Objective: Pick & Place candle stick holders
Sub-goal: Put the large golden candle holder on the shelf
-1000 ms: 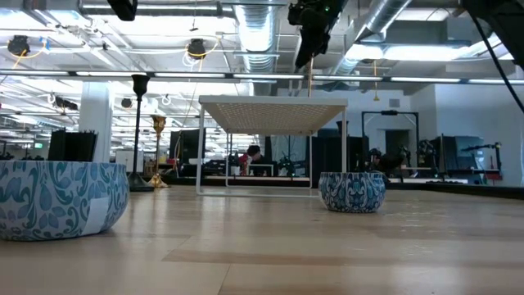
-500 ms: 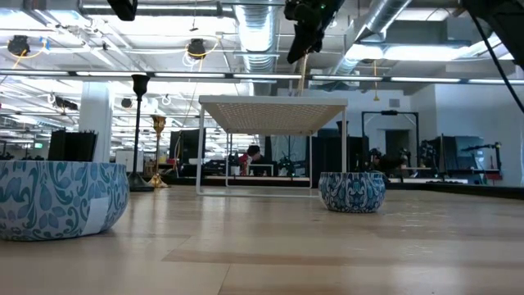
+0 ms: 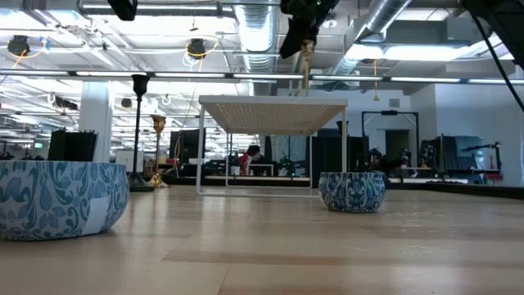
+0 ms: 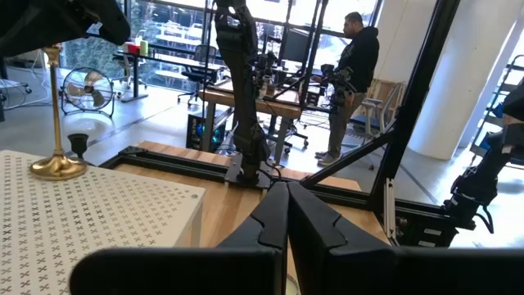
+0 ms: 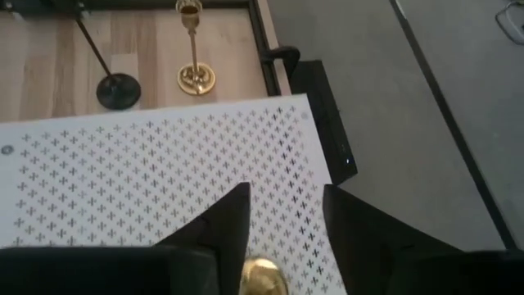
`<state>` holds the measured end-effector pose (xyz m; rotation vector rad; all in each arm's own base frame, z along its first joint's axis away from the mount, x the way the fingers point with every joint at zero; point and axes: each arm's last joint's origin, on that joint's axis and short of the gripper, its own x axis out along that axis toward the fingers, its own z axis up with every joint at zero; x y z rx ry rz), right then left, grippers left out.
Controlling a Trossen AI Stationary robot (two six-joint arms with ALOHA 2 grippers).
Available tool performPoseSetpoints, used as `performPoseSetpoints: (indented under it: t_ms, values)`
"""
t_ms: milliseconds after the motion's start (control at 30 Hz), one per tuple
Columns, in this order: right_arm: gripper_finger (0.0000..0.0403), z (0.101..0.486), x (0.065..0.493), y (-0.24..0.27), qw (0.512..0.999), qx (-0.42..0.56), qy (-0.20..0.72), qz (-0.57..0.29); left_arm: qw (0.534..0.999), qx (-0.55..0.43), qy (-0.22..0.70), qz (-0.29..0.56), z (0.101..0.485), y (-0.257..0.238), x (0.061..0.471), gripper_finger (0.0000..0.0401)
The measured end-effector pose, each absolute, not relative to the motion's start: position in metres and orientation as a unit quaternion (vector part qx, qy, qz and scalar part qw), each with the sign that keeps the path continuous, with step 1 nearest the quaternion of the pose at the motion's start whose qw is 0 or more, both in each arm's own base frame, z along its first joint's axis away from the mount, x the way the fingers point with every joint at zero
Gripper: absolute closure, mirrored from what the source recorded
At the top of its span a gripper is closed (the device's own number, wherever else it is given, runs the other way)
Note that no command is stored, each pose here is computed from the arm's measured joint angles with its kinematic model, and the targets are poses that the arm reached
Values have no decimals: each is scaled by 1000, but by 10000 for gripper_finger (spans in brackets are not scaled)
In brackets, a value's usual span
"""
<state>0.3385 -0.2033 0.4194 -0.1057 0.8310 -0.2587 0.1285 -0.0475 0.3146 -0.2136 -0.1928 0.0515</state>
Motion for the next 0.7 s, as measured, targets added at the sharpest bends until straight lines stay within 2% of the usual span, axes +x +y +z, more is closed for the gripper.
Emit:
performPoseSetpoints:
  t_ms: [333,700]
  values:
    - [192,424,343,-204,915,-68,376,-131,989,-107,-96,26,315,-48,128,395]
    - [194,446,337,-200,931,-101,318,-145,989,-107,-96,26,315,-47,128,395]
